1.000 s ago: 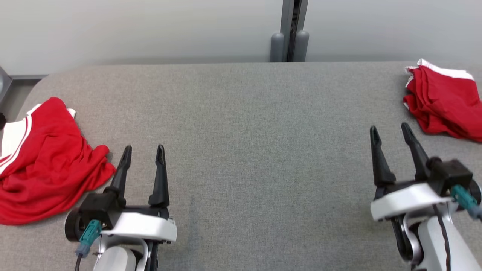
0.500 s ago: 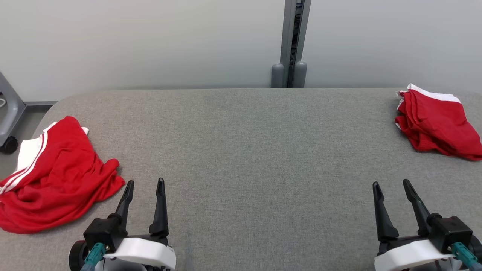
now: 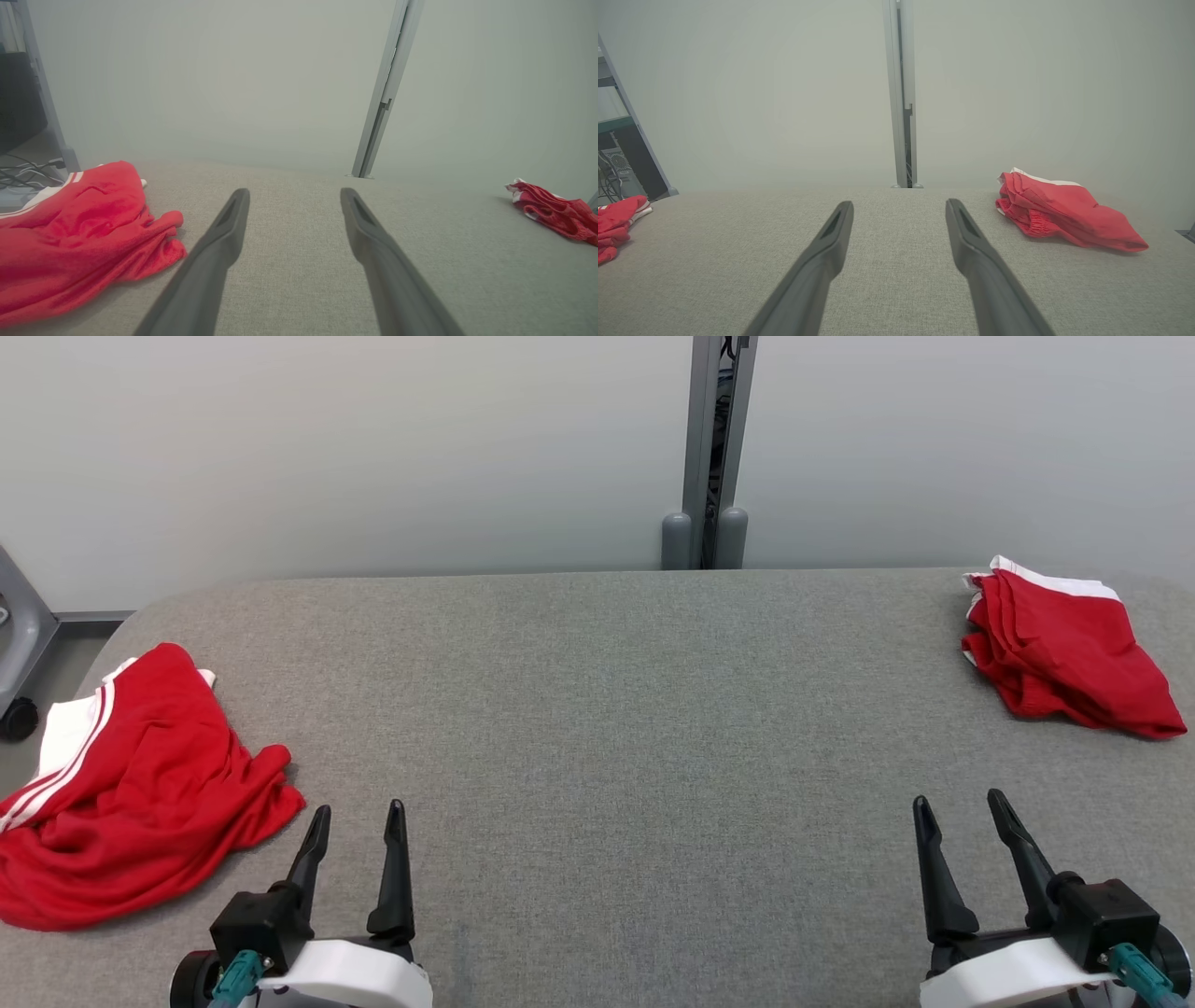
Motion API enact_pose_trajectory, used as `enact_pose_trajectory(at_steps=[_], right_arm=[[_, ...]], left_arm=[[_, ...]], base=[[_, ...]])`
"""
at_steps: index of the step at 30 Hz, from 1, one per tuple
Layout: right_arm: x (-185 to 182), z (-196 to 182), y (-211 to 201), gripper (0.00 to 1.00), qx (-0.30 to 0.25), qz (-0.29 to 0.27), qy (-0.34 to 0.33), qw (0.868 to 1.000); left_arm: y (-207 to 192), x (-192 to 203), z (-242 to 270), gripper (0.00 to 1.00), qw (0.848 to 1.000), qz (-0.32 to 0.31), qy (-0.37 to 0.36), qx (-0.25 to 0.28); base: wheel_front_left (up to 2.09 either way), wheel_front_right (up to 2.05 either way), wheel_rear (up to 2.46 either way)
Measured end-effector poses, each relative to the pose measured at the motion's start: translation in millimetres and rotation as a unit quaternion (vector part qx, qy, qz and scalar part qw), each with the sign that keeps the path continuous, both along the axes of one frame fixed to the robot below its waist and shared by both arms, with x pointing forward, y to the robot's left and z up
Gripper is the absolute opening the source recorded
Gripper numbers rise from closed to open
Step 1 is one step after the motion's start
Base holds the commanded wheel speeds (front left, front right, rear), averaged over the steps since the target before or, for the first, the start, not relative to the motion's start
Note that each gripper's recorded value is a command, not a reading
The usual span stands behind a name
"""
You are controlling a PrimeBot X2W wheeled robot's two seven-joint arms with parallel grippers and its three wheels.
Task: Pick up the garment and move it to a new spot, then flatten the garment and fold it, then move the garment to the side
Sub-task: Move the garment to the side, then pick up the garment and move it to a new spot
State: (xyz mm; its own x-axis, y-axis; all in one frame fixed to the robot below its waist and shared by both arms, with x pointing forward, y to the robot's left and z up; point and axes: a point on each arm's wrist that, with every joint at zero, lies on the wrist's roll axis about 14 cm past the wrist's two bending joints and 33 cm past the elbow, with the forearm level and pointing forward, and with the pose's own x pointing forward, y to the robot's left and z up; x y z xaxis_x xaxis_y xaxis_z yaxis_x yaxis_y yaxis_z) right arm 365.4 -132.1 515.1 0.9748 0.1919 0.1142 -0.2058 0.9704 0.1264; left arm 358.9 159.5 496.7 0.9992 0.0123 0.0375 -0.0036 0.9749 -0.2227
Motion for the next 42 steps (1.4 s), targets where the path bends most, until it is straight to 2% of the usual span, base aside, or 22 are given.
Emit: enact_pose_trajectory(at_steps=[24,30,42], right_arm=[[3.0,-3.7,8.8,1.0,0.015,0.012,0.008,1.0],[7.5,-6.9,27.5,1.0,0.018,0.039,0.014,0.999],[16.2,-6.4,91.5,1.0,0.022,0.133,0.016,0.991]], left_arm=[[4.7,-4.8,-5.8,1.0,1.0,0.009,0.01,-0.009],[20.4,-9.4,4.6,1.0,0.999,0.036,-0.006,-0.013],[63.5,-37.4,17.6,1.0,0.993,0.114,-0.027,-0.012]], base=[[0.0,0.0,0.0],[0.0,0.0,0.0],[0.0,0.0,0.0]])
